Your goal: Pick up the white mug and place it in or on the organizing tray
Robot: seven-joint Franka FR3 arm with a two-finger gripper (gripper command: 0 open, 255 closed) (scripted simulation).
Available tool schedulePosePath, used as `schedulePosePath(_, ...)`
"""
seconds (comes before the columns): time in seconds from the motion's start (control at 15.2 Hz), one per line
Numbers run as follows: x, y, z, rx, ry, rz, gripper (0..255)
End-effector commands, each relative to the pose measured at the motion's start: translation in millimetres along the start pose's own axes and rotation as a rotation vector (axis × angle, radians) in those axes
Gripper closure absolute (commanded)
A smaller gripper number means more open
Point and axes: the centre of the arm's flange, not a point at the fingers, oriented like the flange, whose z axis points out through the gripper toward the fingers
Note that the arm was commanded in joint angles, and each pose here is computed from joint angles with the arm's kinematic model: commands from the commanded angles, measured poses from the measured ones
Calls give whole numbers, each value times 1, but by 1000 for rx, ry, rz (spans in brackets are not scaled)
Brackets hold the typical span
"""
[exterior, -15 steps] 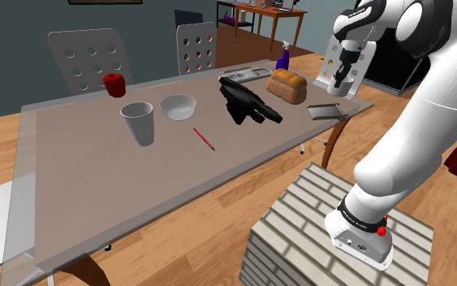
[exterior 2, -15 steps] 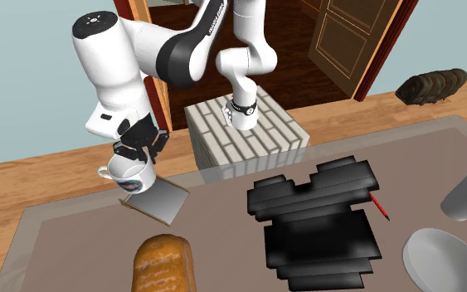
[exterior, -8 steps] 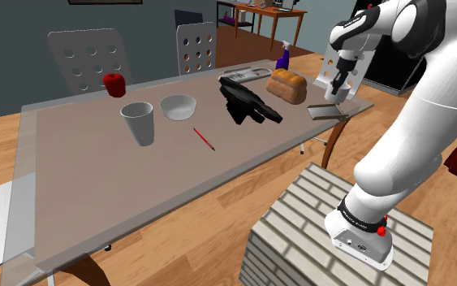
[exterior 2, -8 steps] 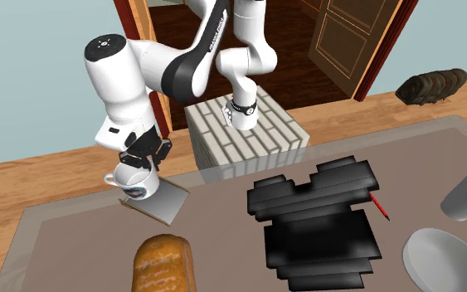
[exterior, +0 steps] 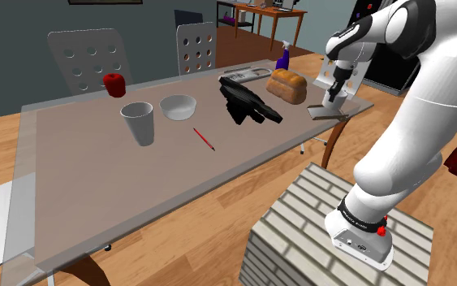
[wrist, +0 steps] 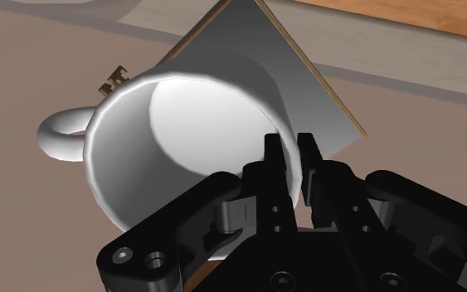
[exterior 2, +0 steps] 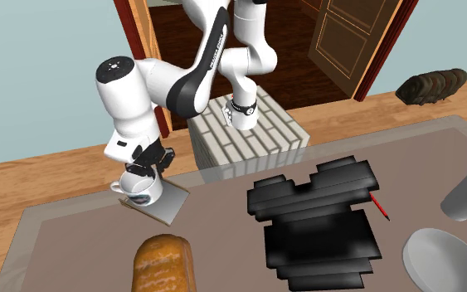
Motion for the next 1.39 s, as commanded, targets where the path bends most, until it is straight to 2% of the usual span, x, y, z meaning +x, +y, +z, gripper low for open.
schedulePosePath(0.0, 0, 0, 5, -1, 0, 0, 255)
schedulePosePath(0.4, 0, 0, 5, -1, 0, 0, 255)
schedulePosePath(0.46, 0, 0, 5, -1, 0, 0, 0)
schedulePosePath(0.79, 0, 0, 5, -1, 0, 0, 0)
schedulePosePath(1.06, 0, 0, -45, -1, 0, 0, 0)
schedulePosePath(1.32, 0, 0, -45, -1, 0, 0, 0)
